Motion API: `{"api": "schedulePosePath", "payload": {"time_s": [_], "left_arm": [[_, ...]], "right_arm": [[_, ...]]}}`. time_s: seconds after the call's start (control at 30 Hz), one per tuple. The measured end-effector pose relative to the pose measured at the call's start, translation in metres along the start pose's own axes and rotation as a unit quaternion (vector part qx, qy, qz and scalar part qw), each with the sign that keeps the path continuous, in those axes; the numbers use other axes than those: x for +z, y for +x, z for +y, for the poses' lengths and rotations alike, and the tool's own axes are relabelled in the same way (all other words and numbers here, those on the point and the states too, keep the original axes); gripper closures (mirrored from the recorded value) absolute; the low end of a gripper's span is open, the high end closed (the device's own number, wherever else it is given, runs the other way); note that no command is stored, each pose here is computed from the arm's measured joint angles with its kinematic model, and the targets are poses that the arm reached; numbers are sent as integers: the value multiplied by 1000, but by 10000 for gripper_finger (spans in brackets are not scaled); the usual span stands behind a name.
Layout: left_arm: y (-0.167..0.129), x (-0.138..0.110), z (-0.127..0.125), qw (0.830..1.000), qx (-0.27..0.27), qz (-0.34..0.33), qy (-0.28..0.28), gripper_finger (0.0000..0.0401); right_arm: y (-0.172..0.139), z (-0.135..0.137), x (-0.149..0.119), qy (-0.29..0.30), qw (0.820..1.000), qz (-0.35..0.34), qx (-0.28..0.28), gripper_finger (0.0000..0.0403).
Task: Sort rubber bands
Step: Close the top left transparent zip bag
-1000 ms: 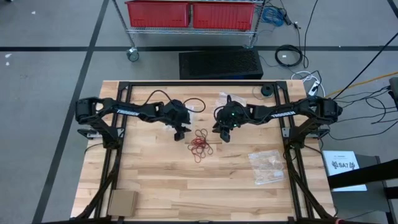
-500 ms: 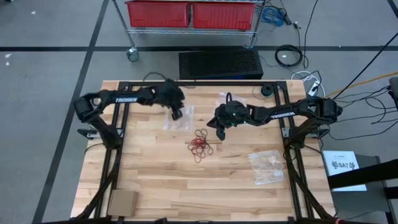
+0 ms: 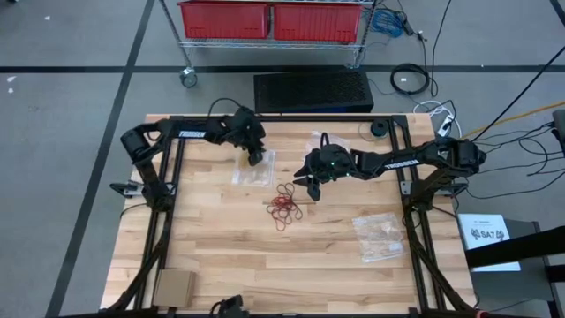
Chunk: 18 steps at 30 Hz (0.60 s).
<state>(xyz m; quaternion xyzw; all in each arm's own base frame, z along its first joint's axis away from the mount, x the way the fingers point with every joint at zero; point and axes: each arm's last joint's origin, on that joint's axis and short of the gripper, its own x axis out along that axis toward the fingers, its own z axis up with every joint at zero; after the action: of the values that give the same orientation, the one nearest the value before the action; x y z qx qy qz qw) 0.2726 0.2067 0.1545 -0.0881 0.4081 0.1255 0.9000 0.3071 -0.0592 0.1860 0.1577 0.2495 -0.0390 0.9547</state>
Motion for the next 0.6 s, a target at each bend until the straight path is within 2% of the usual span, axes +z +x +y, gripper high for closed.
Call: {"api": "schedulePosePath", "payload": {"time_s": [0.13, 0.27, 0.37, 0.5, 0.6], "left_arm": [[8, 2, 2, 1000, -14, 9, 8, 219], [19, -4, 3, 998, -21, 56, 11, 212], [26, -4, 5, 997, -23, 66, 8, 212], [31, -4, 4, 997, -12, 74, 19, 232], [29, -2, 1, 997, 1, 75, 26, 277]], "right_arm": [[0, 0, 0, 0, 1000, 2, 0, 275], [0, 0, -1, -1, 1000, 3, -1, 275], [0, 0, -1, -5, 1000, 3, -1, 275], [0, 0, -1, -5, 1000, 5, -1, 275], [0, 0, -1, -5, 1000, 5, -1, 275]]}}
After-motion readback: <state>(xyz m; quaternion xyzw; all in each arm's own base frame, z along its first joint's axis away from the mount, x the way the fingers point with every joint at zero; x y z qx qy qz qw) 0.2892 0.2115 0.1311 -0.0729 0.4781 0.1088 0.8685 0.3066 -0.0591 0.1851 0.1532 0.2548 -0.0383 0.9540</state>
